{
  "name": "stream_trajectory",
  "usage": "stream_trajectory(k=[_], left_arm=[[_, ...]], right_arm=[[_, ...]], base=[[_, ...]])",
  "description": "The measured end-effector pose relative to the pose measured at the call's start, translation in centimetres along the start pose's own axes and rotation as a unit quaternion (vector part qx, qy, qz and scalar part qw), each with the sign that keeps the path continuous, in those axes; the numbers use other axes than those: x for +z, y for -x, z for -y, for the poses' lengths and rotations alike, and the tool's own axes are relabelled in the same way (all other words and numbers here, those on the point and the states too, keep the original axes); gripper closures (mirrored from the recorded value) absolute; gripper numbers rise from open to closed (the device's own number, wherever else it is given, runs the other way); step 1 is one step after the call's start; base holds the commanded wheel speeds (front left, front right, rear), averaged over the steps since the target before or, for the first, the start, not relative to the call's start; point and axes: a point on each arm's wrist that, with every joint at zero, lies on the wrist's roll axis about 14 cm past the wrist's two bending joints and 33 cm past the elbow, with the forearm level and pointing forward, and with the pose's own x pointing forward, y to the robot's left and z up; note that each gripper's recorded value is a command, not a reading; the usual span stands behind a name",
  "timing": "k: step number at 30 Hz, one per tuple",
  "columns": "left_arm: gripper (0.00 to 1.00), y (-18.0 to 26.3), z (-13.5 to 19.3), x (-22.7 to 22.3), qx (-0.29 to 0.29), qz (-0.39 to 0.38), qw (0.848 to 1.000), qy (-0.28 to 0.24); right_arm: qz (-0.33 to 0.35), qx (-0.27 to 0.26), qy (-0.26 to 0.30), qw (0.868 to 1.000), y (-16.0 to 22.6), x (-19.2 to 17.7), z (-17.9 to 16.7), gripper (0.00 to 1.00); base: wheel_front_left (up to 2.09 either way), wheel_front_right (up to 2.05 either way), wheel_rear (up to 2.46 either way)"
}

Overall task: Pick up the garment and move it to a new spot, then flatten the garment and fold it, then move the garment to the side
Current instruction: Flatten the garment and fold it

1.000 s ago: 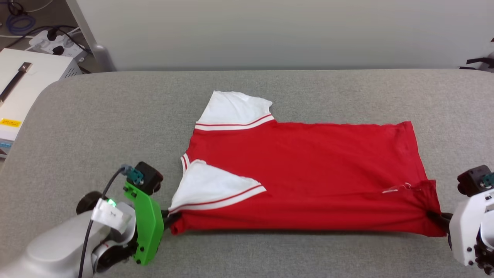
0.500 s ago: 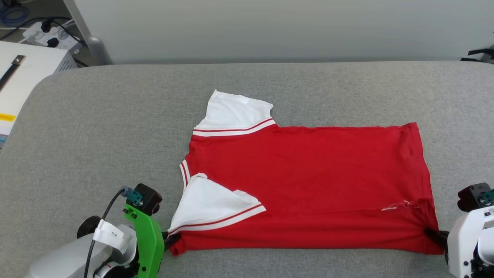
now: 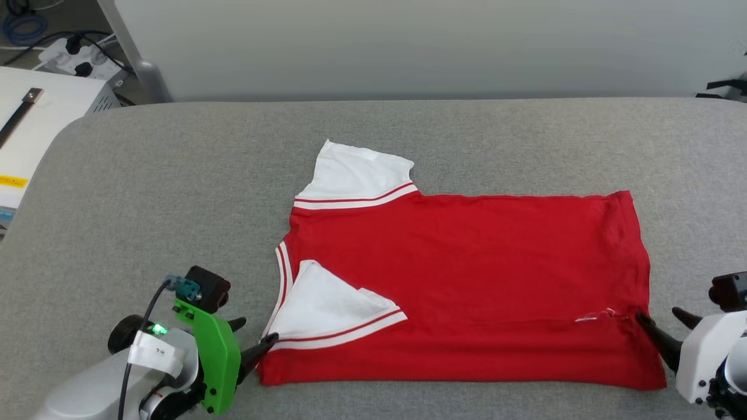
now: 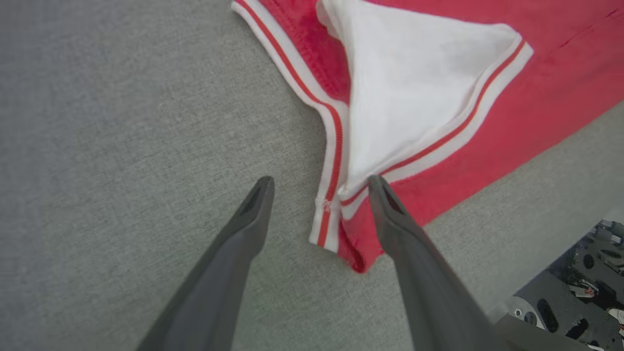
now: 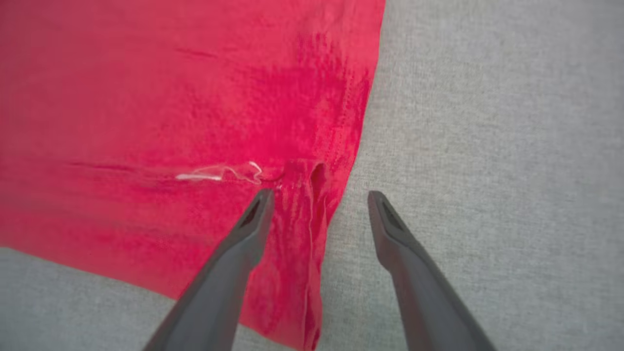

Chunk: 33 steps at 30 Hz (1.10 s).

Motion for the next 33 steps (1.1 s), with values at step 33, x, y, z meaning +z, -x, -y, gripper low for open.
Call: stream_trajectory(k=[33], left_arm=[[0.00, -4.7, -4.5, 22.1, 0.024, 0.084, 0.995, -0.052]], right_arm=[[0.337, -0.045, 0.009, 0.940, 3.9, 12.4, -4.2, 0.00]], base=[[0.00, 0.00, 0.00]])
